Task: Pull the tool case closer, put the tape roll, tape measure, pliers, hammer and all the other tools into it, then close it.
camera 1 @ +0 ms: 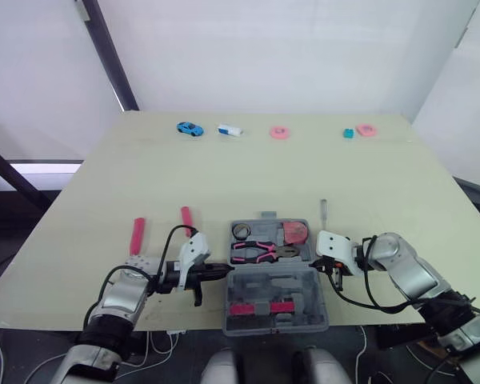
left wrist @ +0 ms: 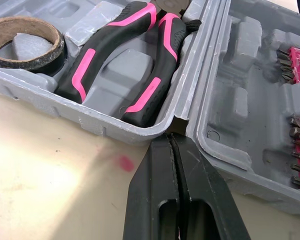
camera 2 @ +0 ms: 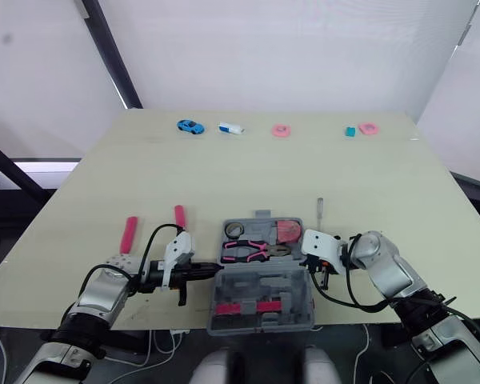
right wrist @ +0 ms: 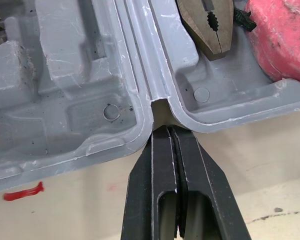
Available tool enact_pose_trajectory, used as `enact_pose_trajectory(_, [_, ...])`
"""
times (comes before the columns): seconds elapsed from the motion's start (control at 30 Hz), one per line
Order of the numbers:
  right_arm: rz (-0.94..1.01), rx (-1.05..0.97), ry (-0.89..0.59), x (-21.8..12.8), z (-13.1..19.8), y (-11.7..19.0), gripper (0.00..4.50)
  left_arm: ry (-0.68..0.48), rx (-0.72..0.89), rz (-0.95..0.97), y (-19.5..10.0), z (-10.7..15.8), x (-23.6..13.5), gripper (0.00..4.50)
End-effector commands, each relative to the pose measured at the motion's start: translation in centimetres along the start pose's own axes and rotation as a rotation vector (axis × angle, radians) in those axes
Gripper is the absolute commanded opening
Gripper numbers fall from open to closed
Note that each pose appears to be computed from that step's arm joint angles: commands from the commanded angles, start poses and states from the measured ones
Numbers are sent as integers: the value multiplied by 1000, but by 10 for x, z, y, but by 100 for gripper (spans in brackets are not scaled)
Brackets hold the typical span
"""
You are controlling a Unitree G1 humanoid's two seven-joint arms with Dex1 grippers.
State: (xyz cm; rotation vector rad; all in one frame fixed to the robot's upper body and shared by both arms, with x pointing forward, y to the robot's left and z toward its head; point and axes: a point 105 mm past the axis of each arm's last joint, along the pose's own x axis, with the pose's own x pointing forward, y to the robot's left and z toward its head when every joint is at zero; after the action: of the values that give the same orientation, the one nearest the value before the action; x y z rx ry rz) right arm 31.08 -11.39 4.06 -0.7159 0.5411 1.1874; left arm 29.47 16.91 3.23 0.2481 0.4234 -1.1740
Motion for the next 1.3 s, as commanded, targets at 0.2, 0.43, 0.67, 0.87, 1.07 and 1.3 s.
enact_pose_trajectory(0.2, [-35, -15, -12, 2, 4, -8, 0, -43, 63, -28, 4, 17, 12, 6])
enact_pose_trajectory(0.43, [-48, -10, -5, 2, 2, -12, 0, -48, 70, -28, 7, 20, 17, 6])
enact_pose_trajectory(0.67, [-55, -7, -4, 2, 2, -14, 0, -46, 76, -23, 11, 20, 18, 6])
enact_pose_trajectory(0.87, [-60, -6, -8, 4, 3, -15, 0, -44, 81, -13, 17, 22, 17, 6])
enact_pose_trajectory(1.07, [-70, -6, -9, 6, 5, -19, 0, -43, 85, -4, 22, 23, 16, 6])
enact_pose_trajectory(1.3, [-81, -6, -4, 7, 5, -24, 0, -42, 93, 23, 32, 25, 15, 6])
